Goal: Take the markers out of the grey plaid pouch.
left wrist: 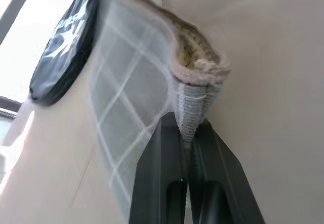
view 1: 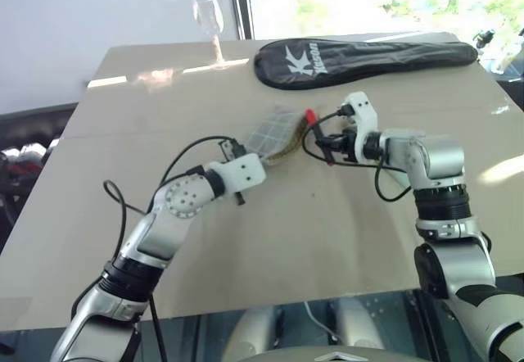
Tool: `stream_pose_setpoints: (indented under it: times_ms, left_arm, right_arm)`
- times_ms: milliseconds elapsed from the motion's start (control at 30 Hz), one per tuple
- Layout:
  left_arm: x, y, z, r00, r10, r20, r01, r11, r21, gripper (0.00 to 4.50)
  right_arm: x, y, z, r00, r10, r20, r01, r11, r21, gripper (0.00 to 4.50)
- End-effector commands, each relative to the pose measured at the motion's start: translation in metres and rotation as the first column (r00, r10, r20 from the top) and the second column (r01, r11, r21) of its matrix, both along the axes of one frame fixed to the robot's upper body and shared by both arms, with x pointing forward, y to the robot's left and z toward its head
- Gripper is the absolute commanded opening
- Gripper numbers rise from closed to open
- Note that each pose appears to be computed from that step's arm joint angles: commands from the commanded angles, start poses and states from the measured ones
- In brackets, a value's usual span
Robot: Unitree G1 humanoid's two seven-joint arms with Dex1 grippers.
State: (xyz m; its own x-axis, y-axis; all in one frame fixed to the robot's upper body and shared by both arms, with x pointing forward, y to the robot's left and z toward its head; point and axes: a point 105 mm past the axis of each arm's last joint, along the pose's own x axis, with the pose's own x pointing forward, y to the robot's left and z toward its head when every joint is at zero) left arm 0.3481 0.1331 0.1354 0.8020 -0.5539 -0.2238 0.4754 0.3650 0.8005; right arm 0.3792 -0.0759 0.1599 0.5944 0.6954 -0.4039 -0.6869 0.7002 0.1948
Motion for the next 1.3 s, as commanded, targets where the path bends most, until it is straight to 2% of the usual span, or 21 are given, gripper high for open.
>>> stream_pose_setpoints:
  times_ms: [33, 133, 200, 433, 567, 700, 833, 1200, 1300]
  left_arm:
    - [0.009, 0.007, 0.022, 0.994, 0.041, 0.106, -0.040, 0.999, -0.011, 0.00]
    - [0.016, 0.027, 0.020, 0.985, 0.117, 0.131, -0.120, 0.993, 0.015, 0.00]
    - [0.018, 0.047, 0.017, 0.976, 0.172, 0.130, -0.177, 0.984, 0.032, 0.00]
    - [0.014, 0.091, 0.015, 0.953, 0.276, 0.126, -0.284, 0.958, 0.048, 0.00]
    - [0.008, 0.118, 0.014, 0.932, 0.338, 0.131, -0.347, 0.936, 0.058, 0.00]
    - [0.000, 0.137, 0.010, 0.919, 0.374, 0.124, -0.384, 0.920, 0.075, 0.00]
    - [-0.008, 0.152, 0.005, 0.910, 0.399, 0.116, -0.410, 0.908, 0.090, 0.00]
    - [-0.025, 0.172, 0.002, 0.901, 0.416, 0.126, -0.429, 0.898, 0.098, 0.00]
    - [-0.032, 0.171, -0.001, 0.912, 0.393, 0.118, -0.404, 0.909, 0.098, 0.00]
  right_arm:
    - [-0.009, 0.005, 0.006, 0.997, 0.061, 0.038, -0.061, 0.998, -0.016, 0.39]
    - [-0.007, -0.014, -0.002, 0.998, 0.025, 0.064, -0.019, 0.996, -0.093, 0.39]
    - [0.000, -0.039, -0.003, 0.994, -0.029, 0.110, 0.047, 0.984, -0.171, 0.39]
    - [0.005, -0.114, 0.008, 0.964, -0.161, 0.212, 0.225, 0.919, -0.324, 0.39]
    - [0.000, -0.167, -0.009, 0.924, -0.294, 0.243, 0.375, 0.817, -0.438, 0.39]
    - [-0.009, -0.199, -0.019, 0.904, -0.336, 0.264, 0.427, 0.740, -0.520, 0.39]
    - [-0.013, -0.203, -0.021, 0.907, -0.331, 0.261, 0.421, 0.741, -0.523, 0.39]
    - [-0.020, -0.231, -0.029, 0.843, -0.405, 0.354, 0.537, 0.593, -0.600, 0.39]
    - [-0.025, -0.230, -0.034, 0.846, -0.405, 0.347, 0.532, 0.597, -0.600, 0.39]
